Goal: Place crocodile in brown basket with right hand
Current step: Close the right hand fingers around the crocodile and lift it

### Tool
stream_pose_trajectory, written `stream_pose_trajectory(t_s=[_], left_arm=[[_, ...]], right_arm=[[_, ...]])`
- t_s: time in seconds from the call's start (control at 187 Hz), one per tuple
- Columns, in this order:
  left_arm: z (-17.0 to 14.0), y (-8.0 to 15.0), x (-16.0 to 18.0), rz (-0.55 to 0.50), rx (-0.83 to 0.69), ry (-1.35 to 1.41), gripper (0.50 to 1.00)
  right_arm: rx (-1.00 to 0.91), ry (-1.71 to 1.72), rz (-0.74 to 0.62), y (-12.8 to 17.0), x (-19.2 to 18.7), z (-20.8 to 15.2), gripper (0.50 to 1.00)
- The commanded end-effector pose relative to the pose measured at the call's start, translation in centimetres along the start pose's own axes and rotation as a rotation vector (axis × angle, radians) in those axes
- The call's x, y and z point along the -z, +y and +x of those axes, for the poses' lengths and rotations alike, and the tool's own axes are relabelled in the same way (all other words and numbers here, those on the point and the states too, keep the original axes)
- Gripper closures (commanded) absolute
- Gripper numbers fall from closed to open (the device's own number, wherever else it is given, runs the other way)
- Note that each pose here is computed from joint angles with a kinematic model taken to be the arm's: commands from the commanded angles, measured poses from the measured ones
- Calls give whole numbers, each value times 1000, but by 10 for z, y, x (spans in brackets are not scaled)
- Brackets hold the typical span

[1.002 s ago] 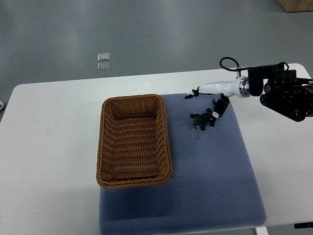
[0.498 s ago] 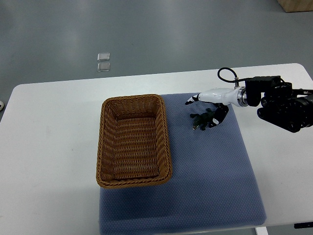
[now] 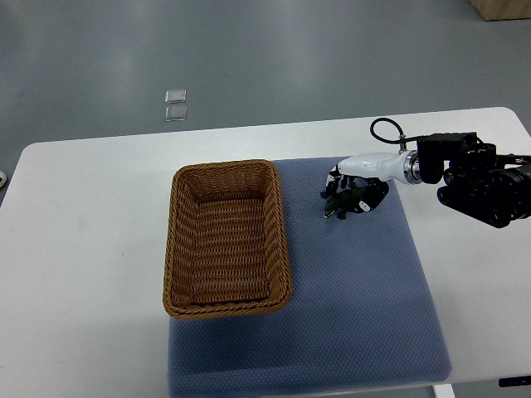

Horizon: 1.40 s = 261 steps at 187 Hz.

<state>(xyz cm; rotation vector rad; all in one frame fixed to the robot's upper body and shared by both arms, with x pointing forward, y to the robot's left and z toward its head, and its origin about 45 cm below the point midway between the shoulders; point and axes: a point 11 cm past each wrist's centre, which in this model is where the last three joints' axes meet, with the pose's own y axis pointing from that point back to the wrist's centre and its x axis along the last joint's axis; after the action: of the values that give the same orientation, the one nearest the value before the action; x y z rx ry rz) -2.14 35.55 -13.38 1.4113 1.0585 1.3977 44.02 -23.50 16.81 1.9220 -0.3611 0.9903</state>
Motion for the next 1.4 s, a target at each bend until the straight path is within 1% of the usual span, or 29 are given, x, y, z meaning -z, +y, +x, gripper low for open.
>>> stream_pose_trajectory(t_s=[0.0,0.032,0.059,0.118,0.145,0.723,0.911,1.248,1.393], left_arm=[[0,0,0,0,0,0,500],[0,0,0,0,0,0,500],[1,0,0,0,-2,0,500],[1,0,0,0,-2,0,500],[1,0,0,0,-2,0,500],[1,0,0,0,-3,0,500],[1,0,0,0,-3,0,500],[0,0,0,0,0,-1,500],[-1,0,0,0,1,0,500]], right_arm=[[0,6,-2,0,-1,-1,893],[-2,6,-4,0,-1,-1,914],[-2,6,-2,0,-1,-1,940],[-1,8,-2,0,-1,-1,973],[-1,8,-2,0,-1,-1,1000],[-18,14,0,2,-1,9,1000],[-36,13,7,3,2,18,1000],[-65,21,71,20,2,49,1000],[-57,26,154,28,14,64,1000]])
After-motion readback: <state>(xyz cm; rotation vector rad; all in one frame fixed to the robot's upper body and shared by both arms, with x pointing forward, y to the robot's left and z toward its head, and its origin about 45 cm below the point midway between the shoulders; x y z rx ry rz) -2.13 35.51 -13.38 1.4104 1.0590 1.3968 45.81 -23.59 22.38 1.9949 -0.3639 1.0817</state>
